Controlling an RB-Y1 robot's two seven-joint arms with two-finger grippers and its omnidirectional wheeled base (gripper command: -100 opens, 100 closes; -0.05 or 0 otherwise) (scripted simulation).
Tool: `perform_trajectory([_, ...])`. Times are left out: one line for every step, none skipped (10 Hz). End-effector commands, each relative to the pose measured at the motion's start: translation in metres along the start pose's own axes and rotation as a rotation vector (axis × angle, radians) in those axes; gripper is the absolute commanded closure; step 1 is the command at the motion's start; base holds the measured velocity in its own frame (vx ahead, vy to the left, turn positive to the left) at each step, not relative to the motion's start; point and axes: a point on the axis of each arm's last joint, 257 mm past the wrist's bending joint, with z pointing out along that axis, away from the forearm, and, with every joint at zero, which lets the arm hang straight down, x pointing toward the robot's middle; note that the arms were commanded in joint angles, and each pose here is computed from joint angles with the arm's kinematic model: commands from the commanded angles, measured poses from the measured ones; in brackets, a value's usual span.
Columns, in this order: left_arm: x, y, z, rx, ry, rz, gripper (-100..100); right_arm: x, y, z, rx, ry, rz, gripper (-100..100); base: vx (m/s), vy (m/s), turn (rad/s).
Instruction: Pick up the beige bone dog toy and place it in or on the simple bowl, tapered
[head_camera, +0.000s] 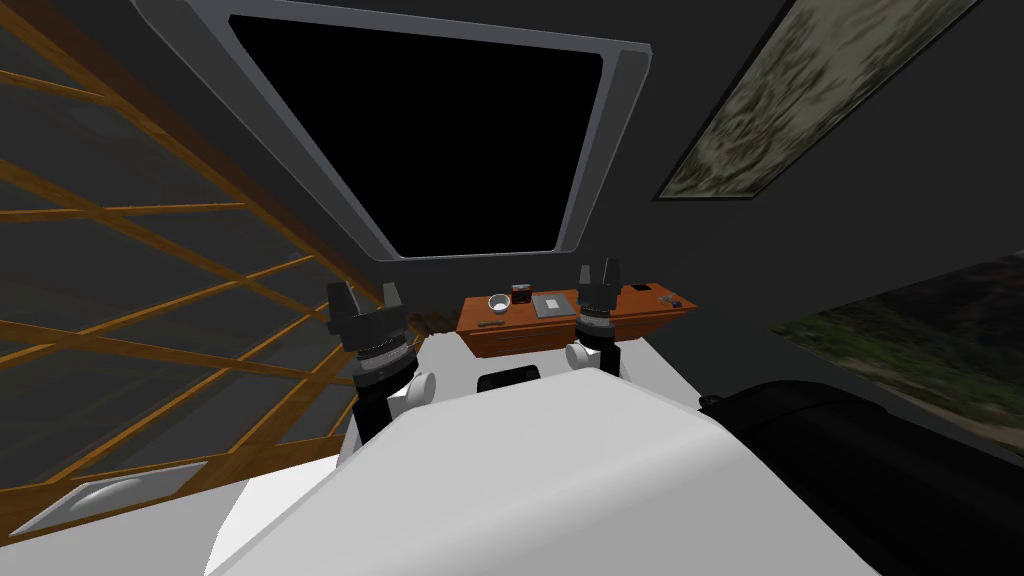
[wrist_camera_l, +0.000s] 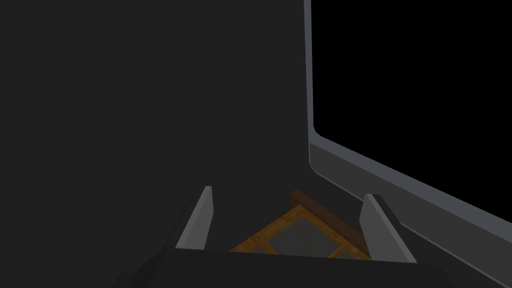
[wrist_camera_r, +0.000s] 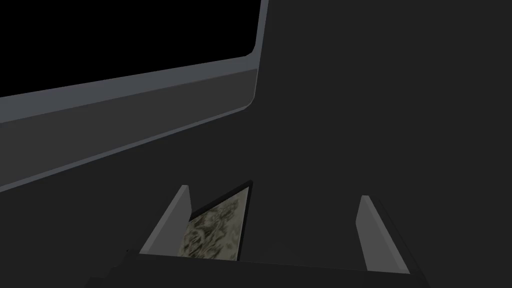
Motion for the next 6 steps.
perform_trajectory([0.002,0.005,0.0,-0.011,0.025,0.007,-100,0.0,0.0,0.0,0.0,0.0,0.0,0,-0.008,0.004,-0.006])
perform_trajectory([0.002,0.01,0.0,-0.021,0.041,0.012,-100,0.0,0.0,0.0,0.0,0.0,0.0,0,-0.021,0.006,-0.009])
perform_trajectory([0.002,0.016,0.0,-0.033,0.057,0.018,-100,0.0,0.0,0.0,0.0,0.0,0.0,0,-0.034,0.012,-0.012])
perform_trajectory([0.001,0.023,0.001,-0.048,0.069,0.025,-100,0.0,0.0,0.0,0.0,0.0,0.0,0,-0.049,0.022,-0.013])
perform_trajectory([-0.001,0.032,0.001,-0.064,0.078,0.032,-100,0.0,0.0,0.0,0.0,0.0,0.0,0,-0.056,0.018,-0.017])
perform_trajectory([-0.005,0.041,0.002,-0.082,0.083,0.04,-100,0.0,0.0,0.0,0.0,0.0,0.0,0,-0.062,0.016,-0.017])
